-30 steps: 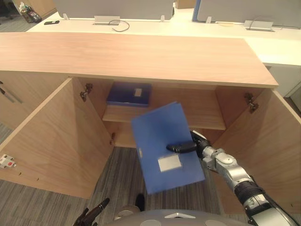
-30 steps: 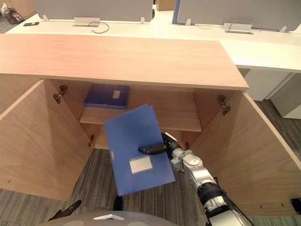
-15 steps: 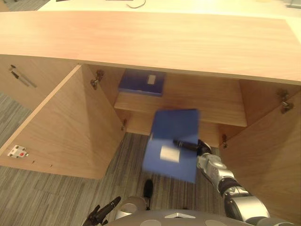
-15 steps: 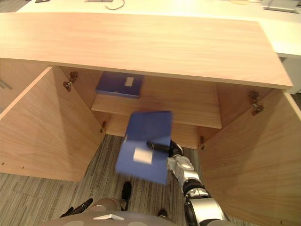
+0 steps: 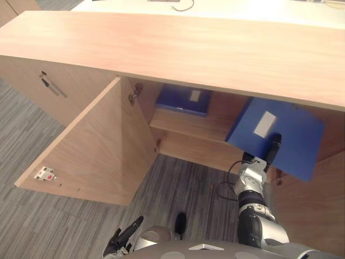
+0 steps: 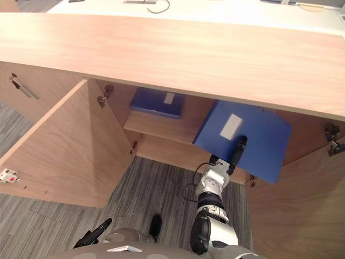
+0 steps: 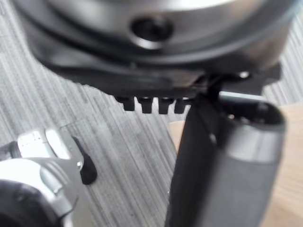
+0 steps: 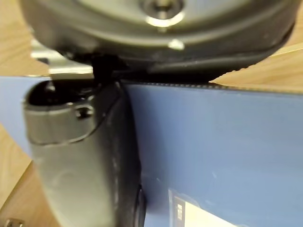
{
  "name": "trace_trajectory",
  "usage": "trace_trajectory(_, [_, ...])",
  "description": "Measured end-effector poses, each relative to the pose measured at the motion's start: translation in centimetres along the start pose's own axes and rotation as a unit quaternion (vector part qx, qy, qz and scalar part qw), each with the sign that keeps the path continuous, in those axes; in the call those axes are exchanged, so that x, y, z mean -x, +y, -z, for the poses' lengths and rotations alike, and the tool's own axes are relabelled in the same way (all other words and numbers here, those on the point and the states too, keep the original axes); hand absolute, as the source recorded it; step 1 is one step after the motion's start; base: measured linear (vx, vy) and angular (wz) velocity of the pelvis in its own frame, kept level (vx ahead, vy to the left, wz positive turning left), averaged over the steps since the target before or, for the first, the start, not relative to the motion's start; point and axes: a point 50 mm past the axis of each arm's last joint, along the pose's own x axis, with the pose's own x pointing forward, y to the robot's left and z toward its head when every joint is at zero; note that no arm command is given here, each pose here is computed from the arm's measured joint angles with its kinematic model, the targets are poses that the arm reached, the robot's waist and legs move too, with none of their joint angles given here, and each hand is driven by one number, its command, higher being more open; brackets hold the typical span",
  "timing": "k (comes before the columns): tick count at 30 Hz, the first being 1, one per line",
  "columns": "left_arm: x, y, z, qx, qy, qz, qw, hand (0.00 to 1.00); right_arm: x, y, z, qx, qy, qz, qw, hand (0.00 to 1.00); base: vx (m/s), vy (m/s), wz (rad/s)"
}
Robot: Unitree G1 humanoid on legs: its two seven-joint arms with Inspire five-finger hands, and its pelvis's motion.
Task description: Walk over to the cabinet, pick up the folder, carry it to the office cabinet, place the folder inside the office cabinet, then close the office cabinet door
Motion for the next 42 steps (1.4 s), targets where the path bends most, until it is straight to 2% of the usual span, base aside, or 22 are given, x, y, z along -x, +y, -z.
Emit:
trace_trajectory(7, [-0.1, -0.4, -0.2, -0.010, -0.001, 0.004, 1.000, 1.00, -0.1, 0.6, 0.7, -0.005, 0.026, 0.003, 1.000, 0.00, 0.09, -0.063, -0.06])
trace_trajectory(12, [-0.3, -0.3, -1.2, -0.025, -0.011, 0.007, 1.000, 1.00, -0.5, 2.5, 1.3, -0.008, 0.030, -0.014, 0.999, 0.00, 0.04, -0.250, 0.00])
trace_trajectory(19, [-0.2, -0.6, -0.2, -0.016, 0.000, 0.009, 1.000, 1.00, -1.2, 4.9, 2.0, -0.004, 0.039, -0.021, 0.999, 0.00, 0.06, -0.237, 0.08])
trace_trajectory(23, [-0.2, -0.6, -0.3, -0.016, -0.001, 0.010, 1.000, 1.00, -1.1, 6.6, 2.9, -0.021, 0.044, -0.035, 0.998, 0.00, 0.07, -0.026, 0.06])
trace_trajectory(29, [-0.2, -0.8, -0.7, -0.017, -0.011, 0.015, 1.000, 1.00, -0.8, 7.3, 3.8, -0.032, 0.049, -0.035, 0.998, 0.00, 0.04, 0.045, 0.05])
trace_trajectory(32, [-0.3, -1.6, -1.2, -0.012, -0.021, 0.028, 0.999, 1.00, -0.3, 8.9, 5.1, -0.046, 0.065, -0.052, 0.995, 0.00, -0.03, 0.050, 0.01])
trace_trajectory(36, [-0.7, -4.2, -2.4, -0.013, -0.041, 0.062, 0.997, 1.00, 0.9, 14.8, 6.4, -0.079, 0.085, -0.126, 0.985, 0.00, -0.11, 0.098, -0.02])
trace_trajectory(42, [-0.7, -5.8, -3.8, 0.007, -0.070, 0.079, 0.994, 1.00, 3.2, 20.5, 6.8, -0.113, 0.095, -0.201, 0.968, 0.00, -0.14, 0.105, 0.02])
